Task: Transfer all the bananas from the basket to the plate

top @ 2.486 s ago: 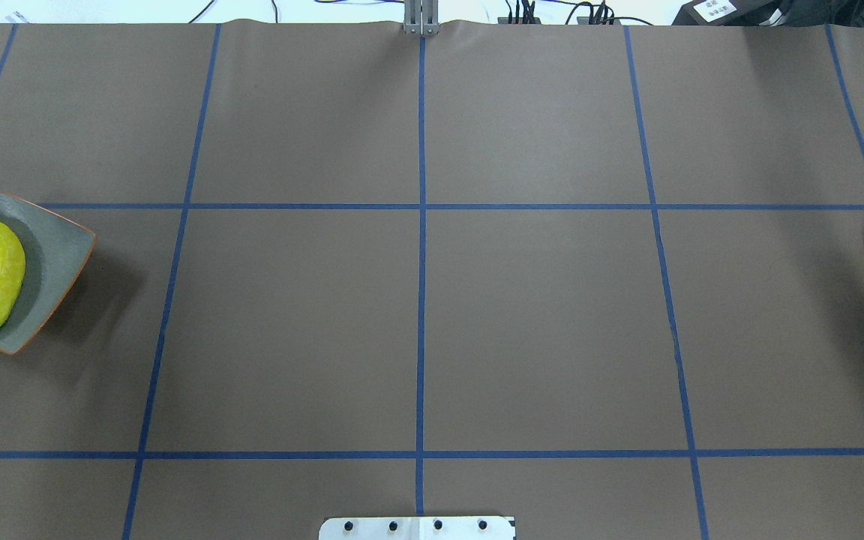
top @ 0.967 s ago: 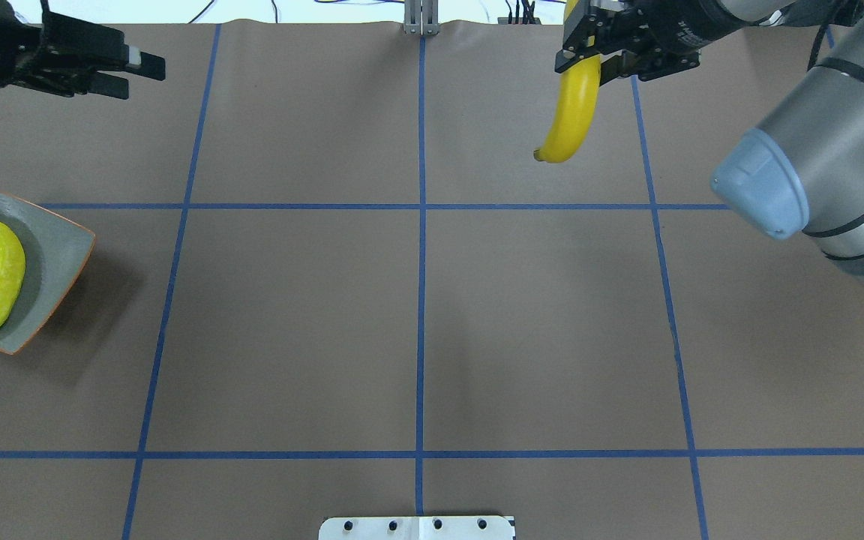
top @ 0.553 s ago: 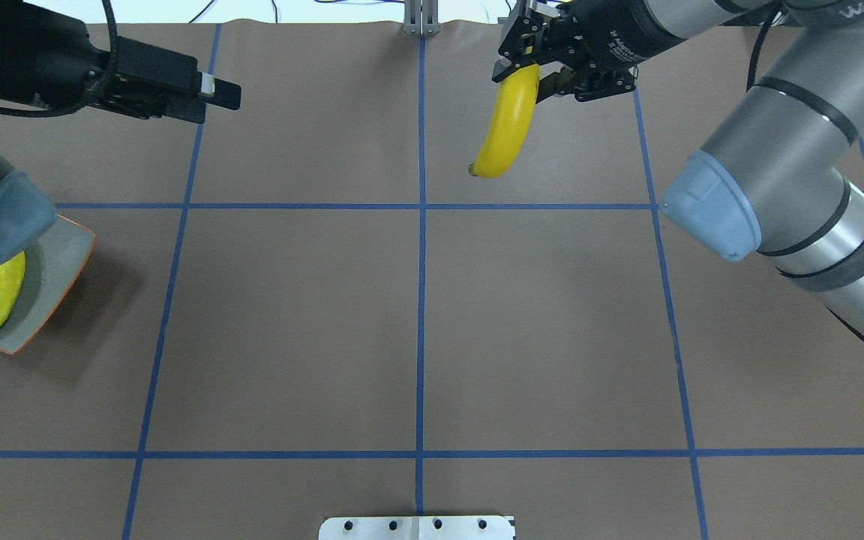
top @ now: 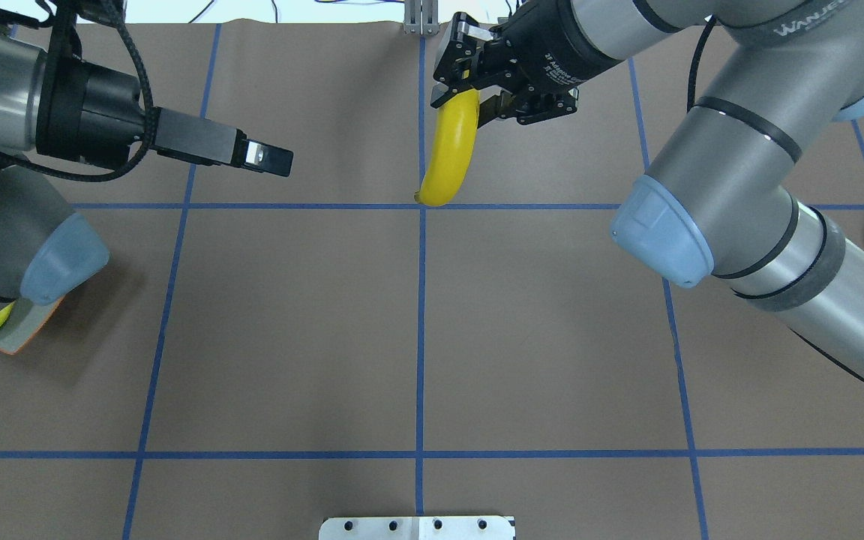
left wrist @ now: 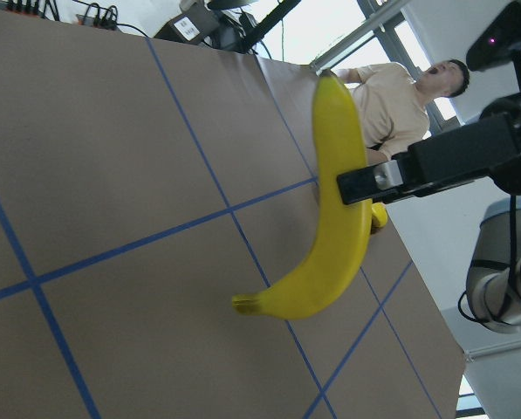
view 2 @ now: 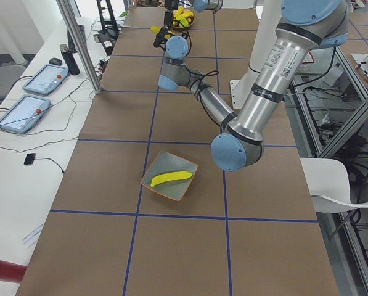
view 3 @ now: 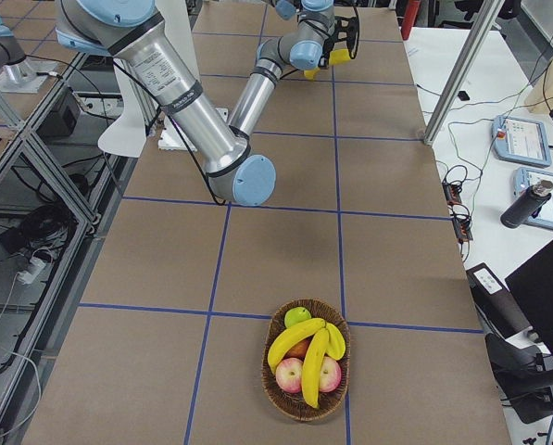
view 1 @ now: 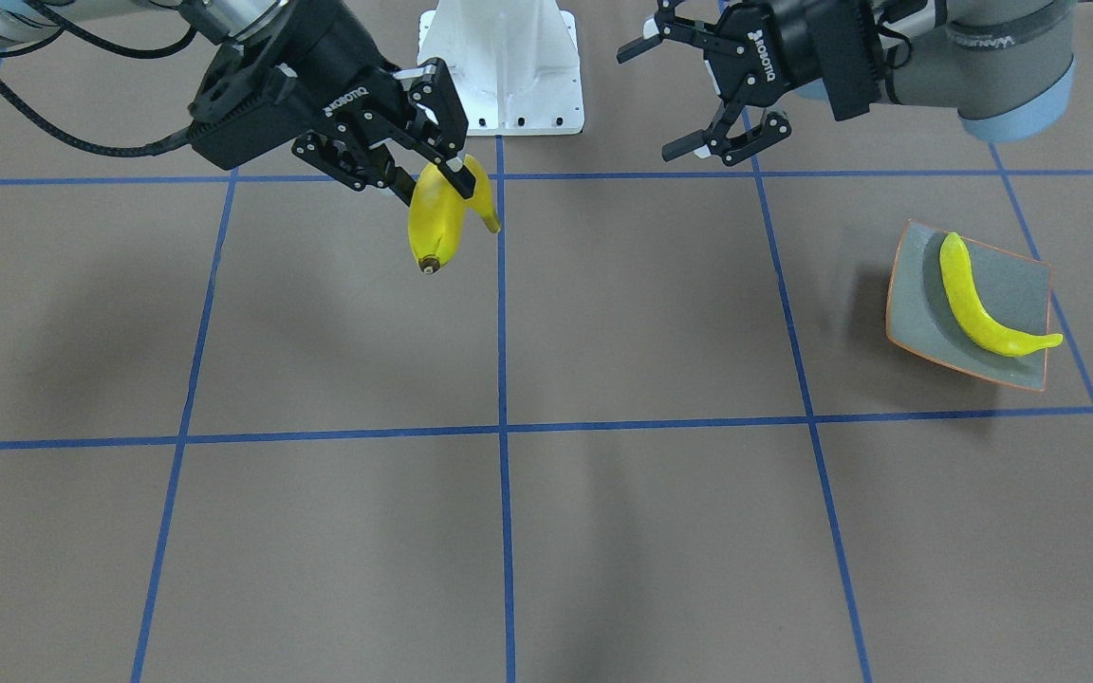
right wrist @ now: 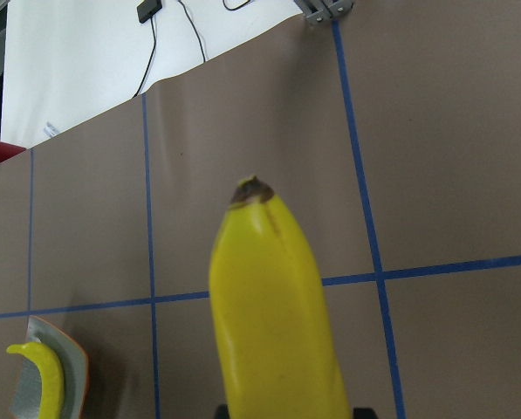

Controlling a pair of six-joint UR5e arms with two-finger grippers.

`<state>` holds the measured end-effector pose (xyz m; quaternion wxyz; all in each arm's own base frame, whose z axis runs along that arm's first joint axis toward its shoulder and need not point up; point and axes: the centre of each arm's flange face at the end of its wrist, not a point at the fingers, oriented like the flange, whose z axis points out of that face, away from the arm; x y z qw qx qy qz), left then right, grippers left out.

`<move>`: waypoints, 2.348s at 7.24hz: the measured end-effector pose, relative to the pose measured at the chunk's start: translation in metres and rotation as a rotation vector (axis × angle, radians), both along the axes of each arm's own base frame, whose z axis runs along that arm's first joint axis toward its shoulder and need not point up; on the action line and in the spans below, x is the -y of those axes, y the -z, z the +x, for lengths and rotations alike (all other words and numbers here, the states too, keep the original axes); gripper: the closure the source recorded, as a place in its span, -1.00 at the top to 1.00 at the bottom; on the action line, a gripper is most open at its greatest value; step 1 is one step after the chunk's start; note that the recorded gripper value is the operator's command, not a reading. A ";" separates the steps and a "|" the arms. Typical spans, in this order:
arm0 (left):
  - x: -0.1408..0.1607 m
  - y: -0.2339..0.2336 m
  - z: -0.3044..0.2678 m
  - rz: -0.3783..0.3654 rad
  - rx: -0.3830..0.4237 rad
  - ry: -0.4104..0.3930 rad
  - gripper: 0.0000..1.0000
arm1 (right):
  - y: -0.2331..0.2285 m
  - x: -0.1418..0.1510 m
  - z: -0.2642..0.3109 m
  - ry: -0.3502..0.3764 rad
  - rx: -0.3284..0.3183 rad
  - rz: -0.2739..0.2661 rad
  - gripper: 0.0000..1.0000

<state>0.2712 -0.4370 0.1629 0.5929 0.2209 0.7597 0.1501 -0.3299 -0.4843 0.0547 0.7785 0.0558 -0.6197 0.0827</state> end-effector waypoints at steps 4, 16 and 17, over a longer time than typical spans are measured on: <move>-0.022 0.020 0.037 0.031 -0.073 -0.014 1.00 | 0.030 -0.026 -0.023 0.060 0.014 0.005 -1.00; -0.033 0.030 0.072 0.018 -0.104 -0.008 0.33 | 0.044 -0.056 -0.028 0.099 0.050 0.041 -1.00; -0.034 0.031 0.073 0.018 -0.104 -0.010 0.17 | 0.045 -0.058 -0.028 0.100 0.052 0.044 -1.00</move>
